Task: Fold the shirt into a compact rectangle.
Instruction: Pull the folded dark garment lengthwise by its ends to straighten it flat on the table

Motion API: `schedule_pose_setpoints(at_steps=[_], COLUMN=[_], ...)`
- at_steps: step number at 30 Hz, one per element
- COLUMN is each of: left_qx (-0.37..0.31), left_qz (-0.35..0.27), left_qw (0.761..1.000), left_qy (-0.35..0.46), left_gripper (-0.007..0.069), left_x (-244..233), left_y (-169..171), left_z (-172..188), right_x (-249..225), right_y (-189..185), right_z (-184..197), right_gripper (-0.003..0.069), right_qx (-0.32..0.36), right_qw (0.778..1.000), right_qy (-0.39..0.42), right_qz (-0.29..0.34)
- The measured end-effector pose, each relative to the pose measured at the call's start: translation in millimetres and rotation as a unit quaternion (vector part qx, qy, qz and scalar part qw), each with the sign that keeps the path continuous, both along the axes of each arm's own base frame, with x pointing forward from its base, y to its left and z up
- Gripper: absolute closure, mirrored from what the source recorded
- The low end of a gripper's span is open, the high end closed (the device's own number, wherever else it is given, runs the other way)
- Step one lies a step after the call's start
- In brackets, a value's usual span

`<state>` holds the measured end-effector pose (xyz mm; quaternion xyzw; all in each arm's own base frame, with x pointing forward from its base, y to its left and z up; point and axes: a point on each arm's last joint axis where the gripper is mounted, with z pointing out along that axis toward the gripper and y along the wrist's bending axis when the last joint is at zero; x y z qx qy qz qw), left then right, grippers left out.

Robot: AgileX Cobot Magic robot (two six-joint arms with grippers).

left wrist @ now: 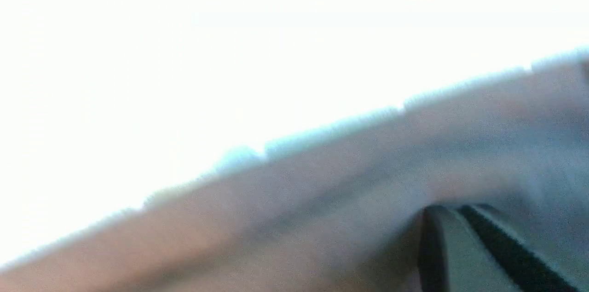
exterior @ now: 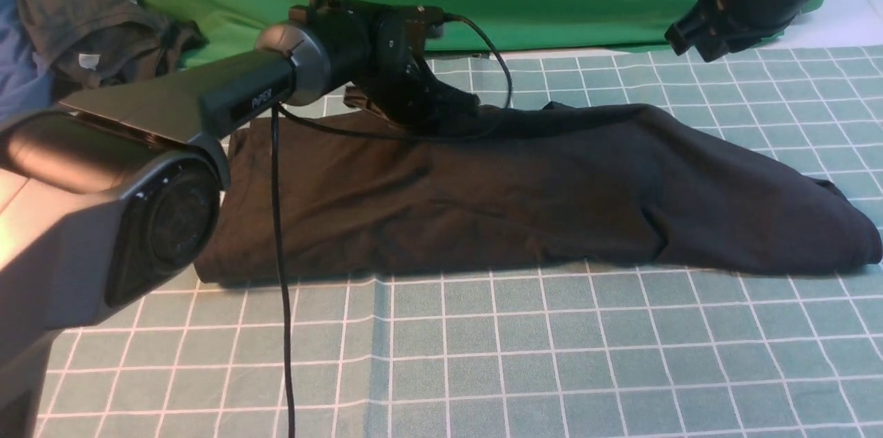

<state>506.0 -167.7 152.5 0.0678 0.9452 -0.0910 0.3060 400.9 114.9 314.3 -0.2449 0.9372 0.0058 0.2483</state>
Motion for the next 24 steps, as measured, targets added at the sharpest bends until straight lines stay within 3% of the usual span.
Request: schedule_pose_setpoints(at_steps=[2,5,14,20,24], left_qx=[-0.023,-0.038,0.01,0.024,0.027], left_qz=[0.043,0.061,-0.027,-0.03,-0.027], left_qw=[0.999,0.997,0.996,0.994,0.991], left_qy=[-0.005,0.021,0.084,0.1,0.129], left_gripper=[0.0619,0.0619,0.0619,0.0619,0.0619], left_x=[8.4,10.4,-29.9,-79.4,-116.5], left_y=[18.7,36.6,49.0,61.8,69.9], left_z=[5.3,17.2,97.6,130.4,118.3], right_x=[-1.7,-3.5,-8.2,-18.0,-32.9], right_y=[-0.5,-1.0,-9.1,-55.6,-92.9], right_z=[-1.0,-1.9,-4.9,2.7,-8.7], right_gripper=[0.0631,0.0625,0.0622,0.0622,0.0616], right_qx=[-0.003,-0.006,-0.019,-0.012,-0.005], right_qw=[1.0,1.0,0.998,0.994,0.985], right_qy=[0.011,0.022,0.06,0.081,0.11], right_qz=[0.0,0.0,-0.003,-0.066,-0.132])
